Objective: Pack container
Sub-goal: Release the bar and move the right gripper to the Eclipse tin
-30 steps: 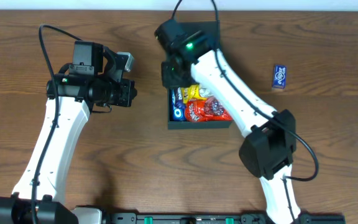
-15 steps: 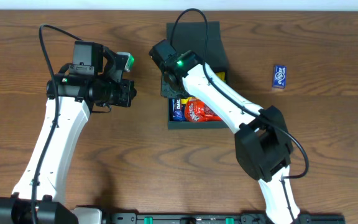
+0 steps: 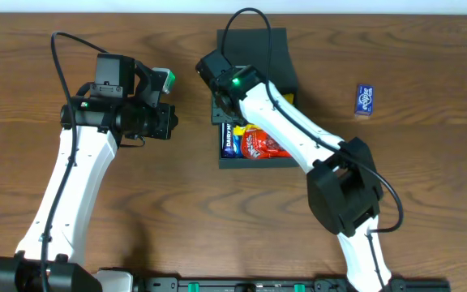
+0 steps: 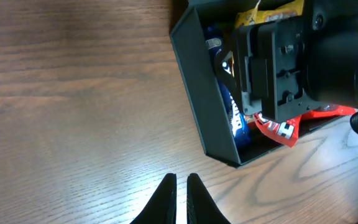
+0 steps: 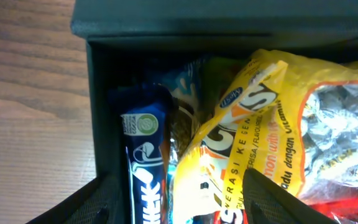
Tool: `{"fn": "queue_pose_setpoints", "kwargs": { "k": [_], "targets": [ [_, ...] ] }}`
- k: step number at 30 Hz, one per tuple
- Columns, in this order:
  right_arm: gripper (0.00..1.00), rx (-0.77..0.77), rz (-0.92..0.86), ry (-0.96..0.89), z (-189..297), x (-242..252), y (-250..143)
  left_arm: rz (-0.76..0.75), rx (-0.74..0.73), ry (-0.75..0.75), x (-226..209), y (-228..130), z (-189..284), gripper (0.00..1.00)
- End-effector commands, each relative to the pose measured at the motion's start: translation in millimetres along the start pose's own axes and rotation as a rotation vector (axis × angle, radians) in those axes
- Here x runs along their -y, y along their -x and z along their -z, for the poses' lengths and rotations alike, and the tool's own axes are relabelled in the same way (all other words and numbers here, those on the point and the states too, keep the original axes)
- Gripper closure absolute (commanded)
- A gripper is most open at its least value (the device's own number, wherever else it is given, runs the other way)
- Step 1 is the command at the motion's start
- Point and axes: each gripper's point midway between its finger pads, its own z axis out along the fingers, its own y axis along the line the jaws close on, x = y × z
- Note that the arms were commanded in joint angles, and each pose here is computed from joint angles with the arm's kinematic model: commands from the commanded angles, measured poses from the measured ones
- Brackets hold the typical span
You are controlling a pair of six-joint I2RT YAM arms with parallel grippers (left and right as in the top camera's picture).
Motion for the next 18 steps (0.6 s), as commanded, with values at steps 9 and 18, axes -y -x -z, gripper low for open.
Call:
{"fn": "queue_pose_setpoints", "kwargs": {
  "k": [9, 18],
  "targets": [
    [0.37, 0.167, -0.114, 0.051, 84, 58, 60, -0.011, 0.011, 0.011, -2, -1, 5, 0.91],
    [0.37, 0.197, -0.287, -0.047, 101, 181, 95, -0.011, 0.010, 0.010, -2, -1, 5, 0.91]
  ]
}}
